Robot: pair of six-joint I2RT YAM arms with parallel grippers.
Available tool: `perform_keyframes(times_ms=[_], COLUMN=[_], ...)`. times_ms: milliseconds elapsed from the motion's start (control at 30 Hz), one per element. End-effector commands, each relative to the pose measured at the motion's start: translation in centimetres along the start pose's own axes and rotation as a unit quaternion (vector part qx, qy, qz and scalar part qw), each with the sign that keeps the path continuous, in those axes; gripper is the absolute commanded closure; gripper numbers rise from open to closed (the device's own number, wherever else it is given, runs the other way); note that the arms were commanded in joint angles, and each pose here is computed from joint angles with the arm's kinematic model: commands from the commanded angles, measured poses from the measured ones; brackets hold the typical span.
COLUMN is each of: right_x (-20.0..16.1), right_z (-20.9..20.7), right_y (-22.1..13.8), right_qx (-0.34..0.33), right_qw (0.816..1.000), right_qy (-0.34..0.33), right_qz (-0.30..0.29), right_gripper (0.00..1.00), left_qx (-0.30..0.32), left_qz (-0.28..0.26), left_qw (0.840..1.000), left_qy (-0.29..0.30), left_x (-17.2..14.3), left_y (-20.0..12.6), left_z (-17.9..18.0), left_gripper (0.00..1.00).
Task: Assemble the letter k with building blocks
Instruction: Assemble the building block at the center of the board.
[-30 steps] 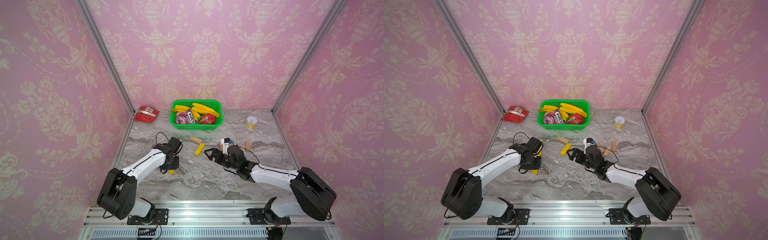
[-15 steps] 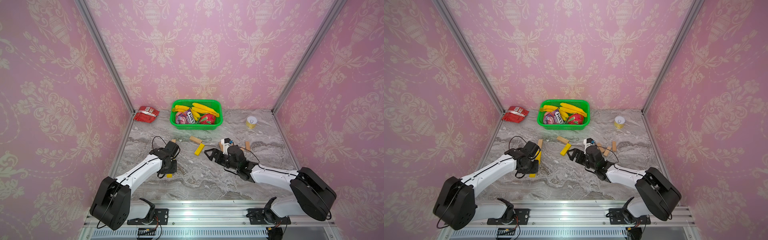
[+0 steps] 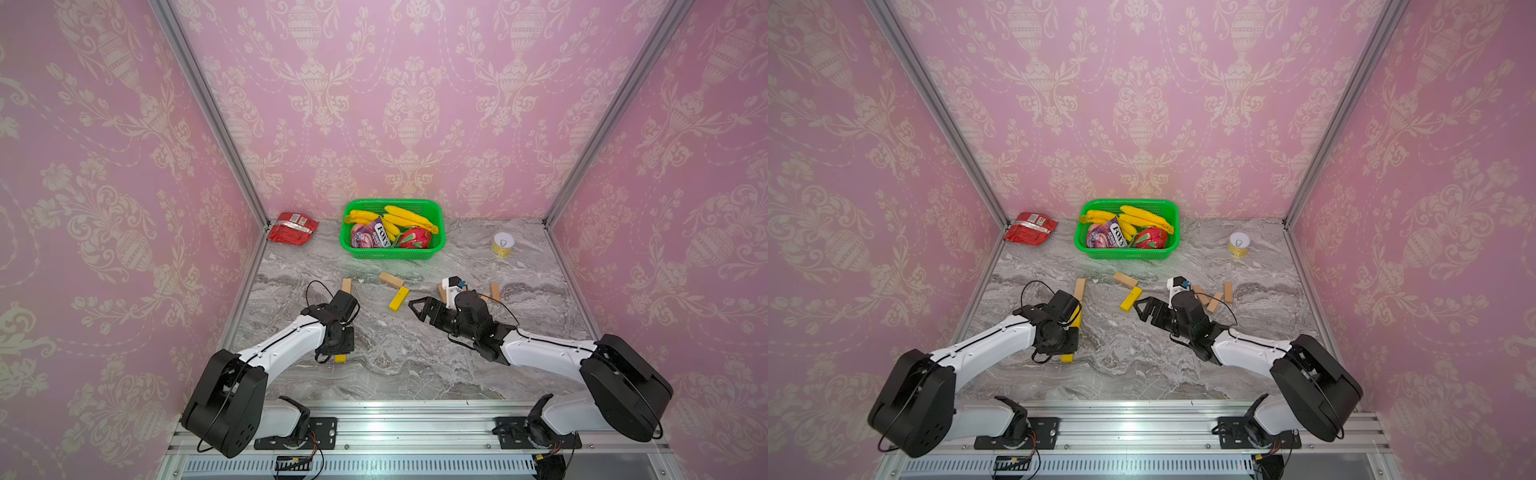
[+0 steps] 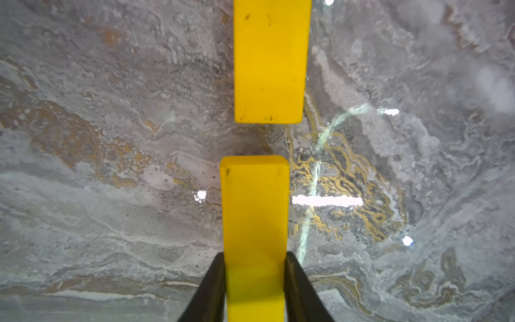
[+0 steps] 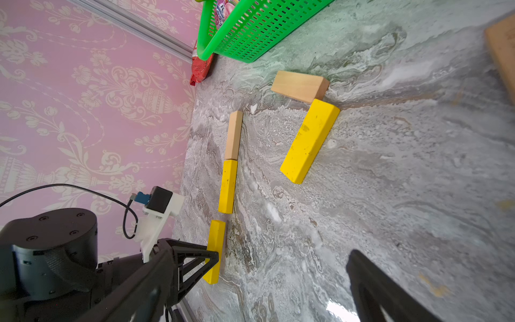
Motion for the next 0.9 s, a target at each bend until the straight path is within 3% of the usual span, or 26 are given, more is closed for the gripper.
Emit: perform_keyframes(times_ms=[0, 867], right_x=[0.35, 0.37], right_z=[0.25, 0.27], right_y=[-0.3, -0.29], right_qx=[0.003, 0.004], right_qw=[1.0, 1.0], right_qy=[0.0, -0.001], right_qz=[-0.007, -0.008], right_gripper=[0.0, 0.0], left_qx=[-0.013, -0.006], left_qz=[0.005, 0.009], left_qw=[1.0, 1.0], left_qy=[-0.005, 0.004], left_x=[-0.29, -0.17], left_y=[0.34, 0.97], left_z=[-0.44, -0.53], left_gripper=[0.85, 0.83])
Point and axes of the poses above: each gripper's point midway between its finger pads, its own y axis out along the fingers, its own z axis along the line the jaws close on, x = y × z, the point moved 2 cm from there along -y, back along the fingers, and after that the axes turned 13 degrees about -y, right-handed, at the moved point
